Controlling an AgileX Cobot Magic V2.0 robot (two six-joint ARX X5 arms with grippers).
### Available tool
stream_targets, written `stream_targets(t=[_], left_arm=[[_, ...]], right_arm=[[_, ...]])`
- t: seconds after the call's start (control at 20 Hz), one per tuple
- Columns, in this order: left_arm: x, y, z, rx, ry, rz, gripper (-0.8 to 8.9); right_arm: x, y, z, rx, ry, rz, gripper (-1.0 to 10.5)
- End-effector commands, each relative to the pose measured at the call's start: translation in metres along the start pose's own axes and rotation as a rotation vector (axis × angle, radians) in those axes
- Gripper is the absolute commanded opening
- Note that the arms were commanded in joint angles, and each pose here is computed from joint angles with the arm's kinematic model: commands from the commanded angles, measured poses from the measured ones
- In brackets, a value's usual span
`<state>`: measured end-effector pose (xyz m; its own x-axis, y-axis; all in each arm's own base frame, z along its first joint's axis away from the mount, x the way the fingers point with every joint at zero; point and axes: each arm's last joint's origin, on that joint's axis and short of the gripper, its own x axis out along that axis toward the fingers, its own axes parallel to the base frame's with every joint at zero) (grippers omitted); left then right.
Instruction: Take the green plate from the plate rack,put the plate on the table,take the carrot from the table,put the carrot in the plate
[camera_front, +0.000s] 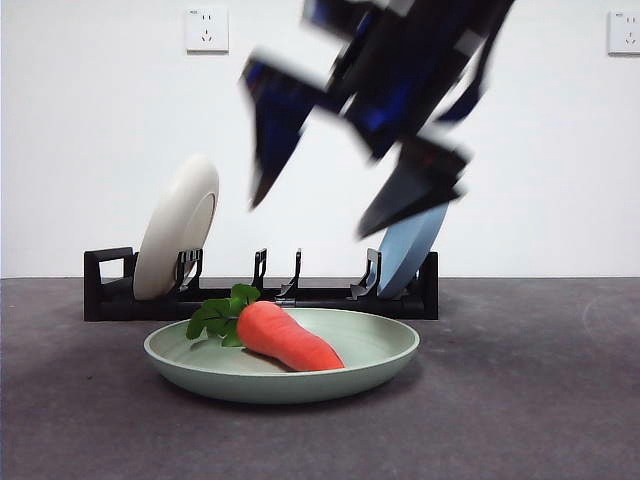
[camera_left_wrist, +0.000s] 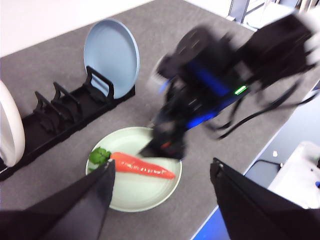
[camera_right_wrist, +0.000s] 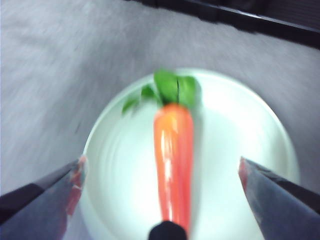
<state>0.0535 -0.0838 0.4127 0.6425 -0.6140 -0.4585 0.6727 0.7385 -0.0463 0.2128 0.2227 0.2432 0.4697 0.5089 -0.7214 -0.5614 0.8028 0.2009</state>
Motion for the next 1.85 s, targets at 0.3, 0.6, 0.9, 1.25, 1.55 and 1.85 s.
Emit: stream_targets(t=[0.3, 0.6, 0.9, 1.25, 1.55, 1.85], left_arm=[[0.000, 0.001, -0.005, 0.008, 0.046, 0.007, 3.18], [0.000, 0.002, -0.011, 0.026, 0.105, 0.017, 2.22], [-0.001, 0.003, -0.015, 0.037, 0.143, 0.025, -0.09], [-0.001, 0.003, -0.015, 0.037, 0.142, 0.026, -0.02], [-0.001, 0.003, -0.015, 0.037, 0.142, 0.026, -0.02], [-0.001, 0.003, -0.014, 0.036, 0.135, 0.025, -0.02]], right_arm=[[-0.102, 0.004, -0.030, 0.002, 0.143, 0.082, 5.0], [-0.174, -0.004, -0.065, 0.010, 0.156, 0.141, 3.1], [-0.204, -0.010, -0.080, 0.004, 0.087, 0.163, -0.1], [-0.206, -0.011, -0.081, 0.003, 0.074, 0.162, 0.0], [-0.206, -0.011, -0.081, 0.003, 0.074, 0.162, 0.0], [-0.206, -0.011, -0.081, 0.003, 0.074, 0.162, 0.0]])
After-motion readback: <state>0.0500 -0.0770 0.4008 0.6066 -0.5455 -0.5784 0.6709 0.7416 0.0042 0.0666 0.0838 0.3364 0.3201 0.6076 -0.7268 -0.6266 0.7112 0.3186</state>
